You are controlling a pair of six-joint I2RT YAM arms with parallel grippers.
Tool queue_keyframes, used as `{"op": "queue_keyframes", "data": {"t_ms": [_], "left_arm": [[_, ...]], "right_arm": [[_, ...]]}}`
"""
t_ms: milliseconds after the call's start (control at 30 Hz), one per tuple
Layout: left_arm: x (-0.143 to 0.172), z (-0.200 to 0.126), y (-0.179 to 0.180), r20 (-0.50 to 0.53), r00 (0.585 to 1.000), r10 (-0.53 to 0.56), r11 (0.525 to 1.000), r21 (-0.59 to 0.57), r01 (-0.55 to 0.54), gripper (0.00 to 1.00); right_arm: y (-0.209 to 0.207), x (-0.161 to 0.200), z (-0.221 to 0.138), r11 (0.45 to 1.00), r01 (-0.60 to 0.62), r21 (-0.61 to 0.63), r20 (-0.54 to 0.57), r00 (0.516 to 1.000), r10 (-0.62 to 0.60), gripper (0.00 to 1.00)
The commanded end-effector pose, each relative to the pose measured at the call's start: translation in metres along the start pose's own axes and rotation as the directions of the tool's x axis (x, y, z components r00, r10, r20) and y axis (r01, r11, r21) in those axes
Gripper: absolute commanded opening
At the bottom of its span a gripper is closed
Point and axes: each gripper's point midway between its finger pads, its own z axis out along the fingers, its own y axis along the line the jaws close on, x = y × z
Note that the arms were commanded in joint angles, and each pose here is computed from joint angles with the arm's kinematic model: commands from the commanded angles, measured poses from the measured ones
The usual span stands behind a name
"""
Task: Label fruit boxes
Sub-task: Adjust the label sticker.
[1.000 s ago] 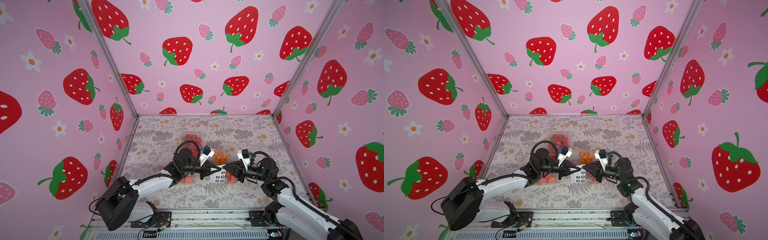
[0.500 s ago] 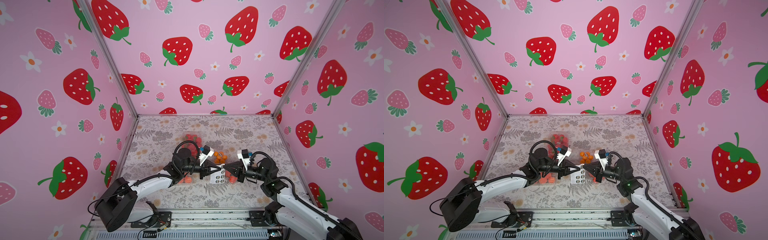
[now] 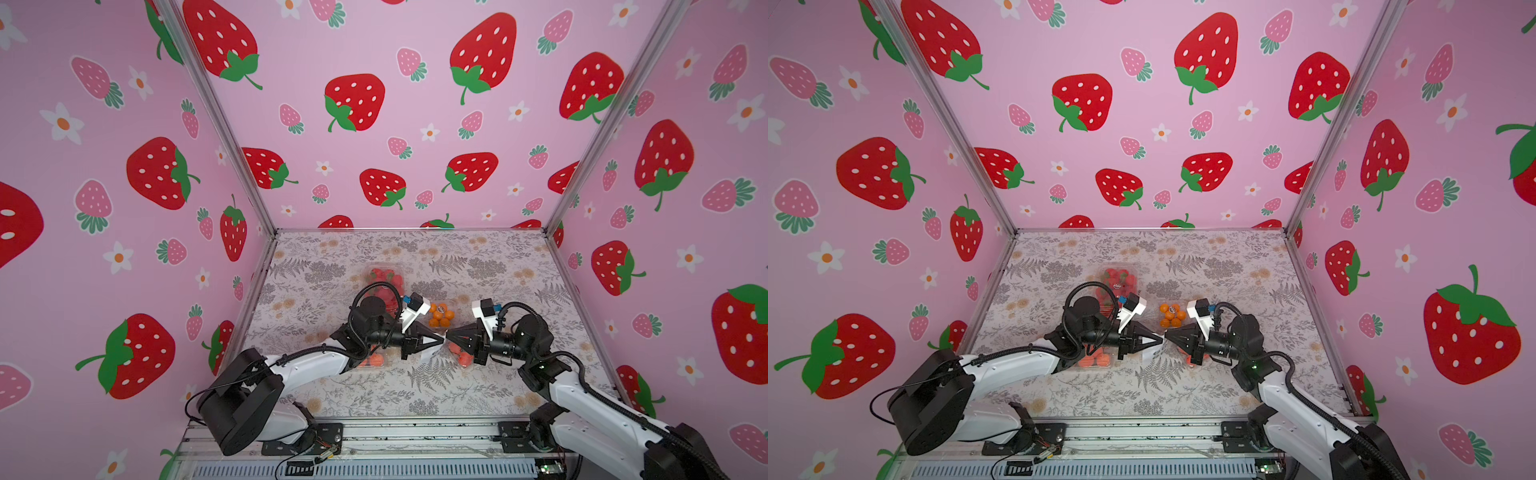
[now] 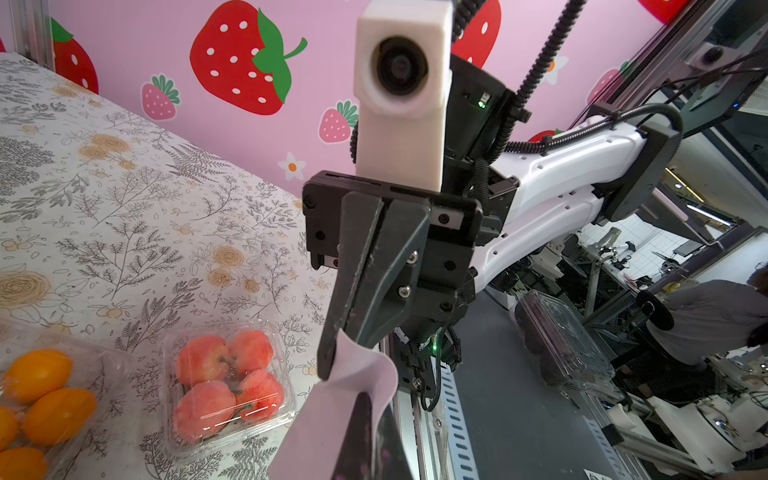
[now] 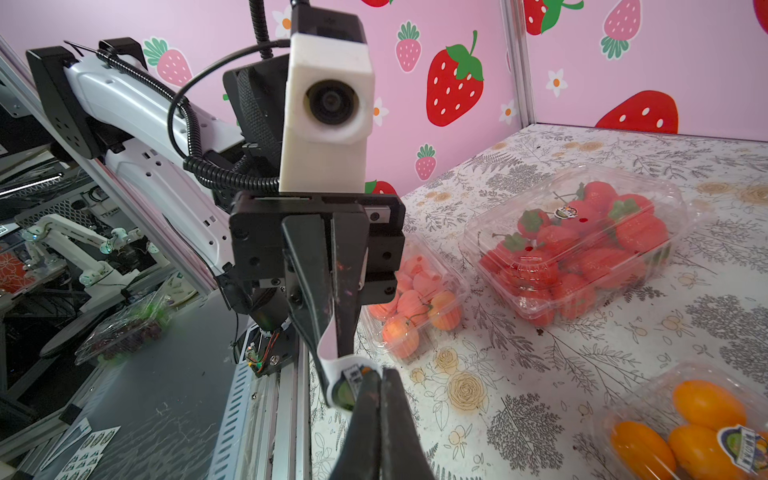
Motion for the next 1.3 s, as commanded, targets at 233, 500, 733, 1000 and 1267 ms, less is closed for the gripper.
{"op": "queue_keyframes", "data": {"t_ms": [233, 500, 733, 1000, 1267], "left_arm": [[-0.016, -0.006, 0.005, 0.045, 0.998, 0.041, 0.999, -0.03, -0.04, 0.0], [-0.015, -0.008, 0.006, 0.044, 0.998, 0.035, 0.999, -0.035, -0.034, 0.0], [-0.016, -0.012, 0.006, 0.039, 0.998, 0.041, 0.997, -0.06, -0.039, 0.0], [-0.016, -0.014, 0.0, 0.041, 0.999, 0.033, 0.999, -0.034, -0.032, 0.0], [-0.016, -0.012, -0.002, 0.043, 0.998, 0.038, 0.999, -0.023, -0.037, 0.0]], "right_arm": [[0.018, -0.006, -0.006, 0.997, 0.045, -0.058, 0.03, 0.999, -0.043, 0.0], [0.019, -0.007, -0.007, 0.998, 0.048, -0.052, 0.033, 0.998, -0.046, 0.0], [0.022, -0.009, -0.01, 0.997, 0.053, -0.052, 0.044, 0.998, -0.05, 0.0], [0.017, -0.01, -0.009, 0.998, 0.052, -0.023, 0.043, 0.998, -0.051, 0.0], [0.01, -0.01, -0.009, 0.998, 0.052, 0.021, 0.036, 0.998, -0.053, 0.0]]}}
